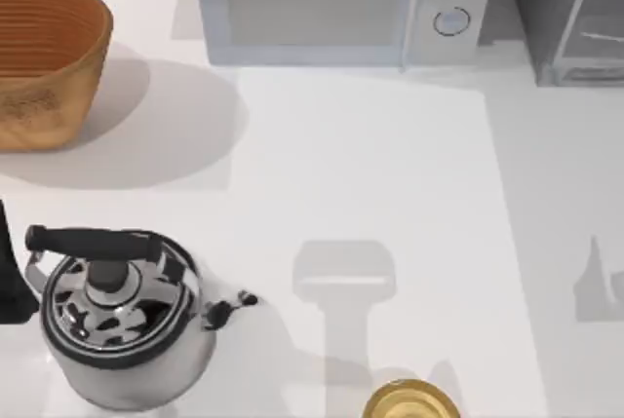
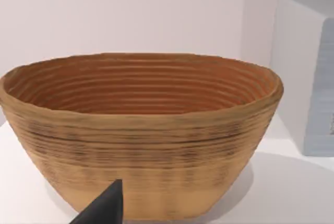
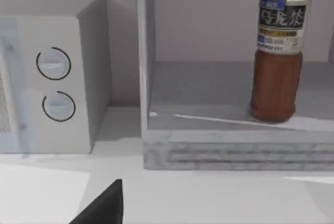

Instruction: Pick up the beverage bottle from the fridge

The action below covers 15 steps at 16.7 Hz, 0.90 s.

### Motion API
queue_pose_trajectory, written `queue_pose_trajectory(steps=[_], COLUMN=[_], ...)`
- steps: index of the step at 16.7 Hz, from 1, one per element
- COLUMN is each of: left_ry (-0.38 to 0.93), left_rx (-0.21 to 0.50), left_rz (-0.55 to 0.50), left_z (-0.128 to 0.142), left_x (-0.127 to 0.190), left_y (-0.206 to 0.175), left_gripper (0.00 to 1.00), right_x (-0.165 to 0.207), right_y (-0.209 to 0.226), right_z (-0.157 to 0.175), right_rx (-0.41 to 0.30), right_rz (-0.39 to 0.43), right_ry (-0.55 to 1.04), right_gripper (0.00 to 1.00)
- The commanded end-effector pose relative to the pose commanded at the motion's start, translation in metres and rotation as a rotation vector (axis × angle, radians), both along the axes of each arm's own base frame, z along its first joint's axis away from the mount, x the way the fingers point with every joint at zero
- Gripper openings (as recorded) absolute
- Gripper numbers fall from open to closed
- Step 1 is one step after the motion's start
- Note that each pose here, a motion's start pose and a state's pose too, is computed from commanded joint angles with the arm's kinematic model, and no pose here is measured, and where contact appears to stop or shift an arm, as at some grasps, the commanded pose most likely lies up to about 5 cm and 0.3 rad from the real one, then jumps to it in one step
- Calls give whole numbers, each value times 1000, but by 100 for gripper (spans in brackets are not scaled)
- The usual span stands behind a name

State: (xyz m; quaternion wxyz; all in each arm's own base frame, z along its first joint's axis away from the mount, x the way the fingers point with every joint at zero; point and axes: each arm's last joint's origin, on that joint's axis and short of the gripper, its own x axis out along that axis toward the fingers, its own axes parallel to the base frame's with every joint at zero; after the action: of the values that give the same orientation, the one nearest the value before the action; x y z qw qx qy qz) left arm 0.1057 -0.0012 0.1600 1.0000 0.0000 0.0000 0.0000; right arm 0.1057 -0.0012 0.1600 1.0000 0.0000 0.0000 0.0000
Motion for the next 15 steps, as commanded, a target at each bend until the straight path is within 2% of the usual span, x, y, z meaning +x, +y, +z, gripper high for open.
queue_pose_trajectory(steps=[8, 12, 15], left_ry=[0, 0, 0], left_rx=[0, 0, 0], left_rz=[0, 0, 0], left_z=[0, 0, 0], left_x=[0, 0, 0], left_y=[0, 0, 0], left_gripper=[100, 100, 100], right_x=[13, 38, 60], right_y=[-7, -21, -37], right_z=[12, 18, 9], right_rx=[-11, -18, -10], right_rz=[-4, -9, -9], right_ry=[-28, -23, 10], right_gripper=[100, 100, 100])
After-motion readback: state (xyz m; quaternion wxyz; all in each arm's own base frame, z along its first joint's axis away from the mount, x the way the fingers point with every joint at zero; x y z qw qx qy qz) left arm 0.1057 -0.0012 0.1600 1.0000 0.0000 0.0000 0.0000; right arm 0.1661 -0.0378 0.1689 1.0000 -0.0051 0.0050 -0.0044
